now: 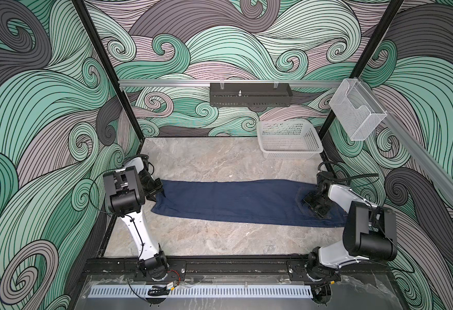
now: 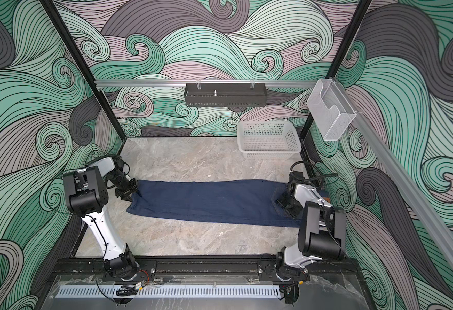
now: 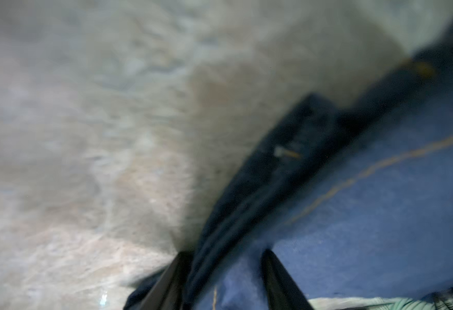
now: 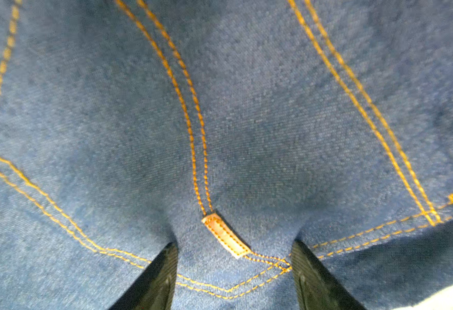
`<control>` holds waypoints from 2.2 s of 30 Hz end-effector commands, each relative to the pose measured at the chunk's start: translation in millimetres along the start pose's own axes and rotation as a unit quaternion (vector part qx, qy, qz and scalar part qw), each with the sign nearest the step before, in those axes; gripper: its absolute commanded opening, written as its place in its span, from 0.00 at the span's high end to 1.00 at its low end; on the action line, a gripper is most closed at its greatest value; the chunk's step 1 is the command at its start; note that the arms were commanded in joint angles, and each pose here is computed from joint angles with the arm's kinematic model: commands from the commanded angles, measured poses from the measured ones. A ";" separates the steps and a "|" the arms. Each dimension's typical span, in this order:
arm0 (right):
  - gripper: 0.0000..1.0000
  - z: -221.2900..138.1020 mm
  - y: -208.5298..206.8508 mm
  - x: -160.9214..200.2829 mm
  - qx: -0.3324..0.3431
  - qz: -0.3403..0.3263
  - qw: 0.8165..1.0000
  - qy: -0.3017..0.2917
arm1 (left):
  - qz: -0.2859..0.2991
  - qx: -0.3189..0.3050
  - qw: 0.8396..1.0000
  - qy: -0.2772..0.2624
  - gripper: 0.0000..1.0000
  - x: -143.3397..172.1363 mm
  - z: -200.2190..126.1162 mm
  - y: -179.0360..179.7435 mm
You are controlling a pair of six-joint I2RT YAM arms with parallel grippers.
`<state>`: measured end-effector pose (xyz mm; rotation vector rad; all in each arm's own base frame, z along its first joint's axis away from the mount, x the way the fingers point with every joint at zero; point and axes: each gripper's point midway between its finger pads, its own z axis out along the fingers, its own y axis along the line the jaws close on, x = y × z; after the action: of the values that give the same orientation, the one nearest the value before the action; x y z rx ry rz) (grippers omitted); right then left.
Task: Fold and stack the trousers
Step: Move the trousers to the center of the table, then fold the trousers at the center of the table.
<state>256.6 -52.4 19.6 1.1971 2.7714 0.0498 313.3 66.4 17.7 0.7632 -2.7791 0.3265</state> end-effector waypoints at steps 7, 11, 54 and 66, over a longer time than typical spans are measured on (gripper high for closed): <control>0.35 -2.8 4.5 10.4 -0.011 -0.007 1.000 0.006 | 0.017 0.008 1.000 -0.002 0.94 3.7 -4.6 -8.9; 0.35 -5.8 7.1 12.9 -0.015 -0.012 1.000 0.004 | 0.020 0.011 1.000 -0.012 1.00 2.8 -9.3 -10.9; 0.31 -76.4 139.8 76.7 -0.110 -0.178 0.977 -0.051 | 0.052 0.034 0.975 -0.213 1.00 35.5 -160.0 -42.2; 0.30 -80.3 98.6 47.5 -0.110 -0.139 0.982 -0.061 | 0.086 0.166 0.957 -0.221 1.00 122.9 -159.4 -126.9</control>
<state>297.9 65.2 111.0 0.7189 2.6725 0.2897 304.6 -27.1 210.8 0.6931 -3.3030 0.5796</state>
